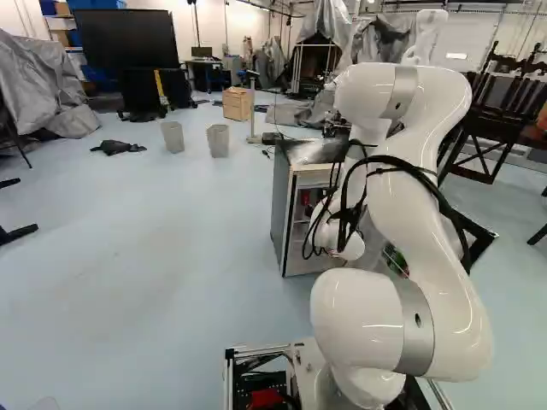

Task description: Grab a drink from the fridge

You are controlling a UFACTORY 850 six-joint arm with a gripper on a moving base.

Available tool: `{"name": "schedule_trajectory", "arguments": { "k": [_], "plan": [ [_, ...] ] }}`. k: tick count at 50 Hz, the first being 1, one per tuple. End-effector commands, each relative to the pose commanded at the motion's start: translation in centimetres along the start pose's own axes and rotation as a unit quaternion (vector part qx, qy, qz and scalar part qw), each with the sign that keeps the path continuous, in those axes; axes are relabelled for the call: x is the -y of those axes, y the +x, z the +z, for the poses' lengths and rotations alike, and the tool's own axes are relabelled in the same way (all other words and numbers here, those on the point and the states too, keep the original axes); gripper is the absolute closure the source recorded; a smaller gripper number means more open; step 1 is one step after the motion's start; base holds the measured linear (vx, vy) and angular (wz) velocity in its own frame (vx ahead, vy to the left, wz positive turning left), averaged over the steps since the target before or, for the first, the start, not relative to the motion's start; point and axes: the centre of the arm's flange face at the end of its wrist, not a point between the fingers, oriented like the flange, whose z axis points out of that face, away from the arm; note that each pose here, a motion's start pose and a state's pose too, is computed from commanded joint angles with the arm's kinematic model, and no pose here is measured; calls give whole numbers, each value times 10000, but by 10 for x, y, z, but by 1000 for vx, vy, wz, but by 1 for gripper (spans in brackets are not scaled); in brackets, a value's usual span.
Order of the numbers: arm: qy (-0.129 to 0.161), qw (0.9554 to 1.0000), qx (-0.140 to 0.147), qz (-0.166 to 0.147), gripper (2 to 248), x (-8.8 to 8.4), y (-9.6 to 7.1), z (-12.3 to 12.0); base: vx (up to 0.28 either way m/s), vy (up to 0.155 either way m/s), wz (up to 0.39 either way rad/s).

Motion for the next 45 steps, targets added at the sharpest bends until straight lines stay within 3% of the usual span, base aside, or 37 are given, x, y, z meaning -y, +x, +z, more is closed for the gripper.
{"name": "schedule_trajectory", "arguments": {
  "k": [45],
  "plan": [
    [-92, 9999, 51, 59, 3, -20, -46, 64, 0, 0, 0]
  ]
}}
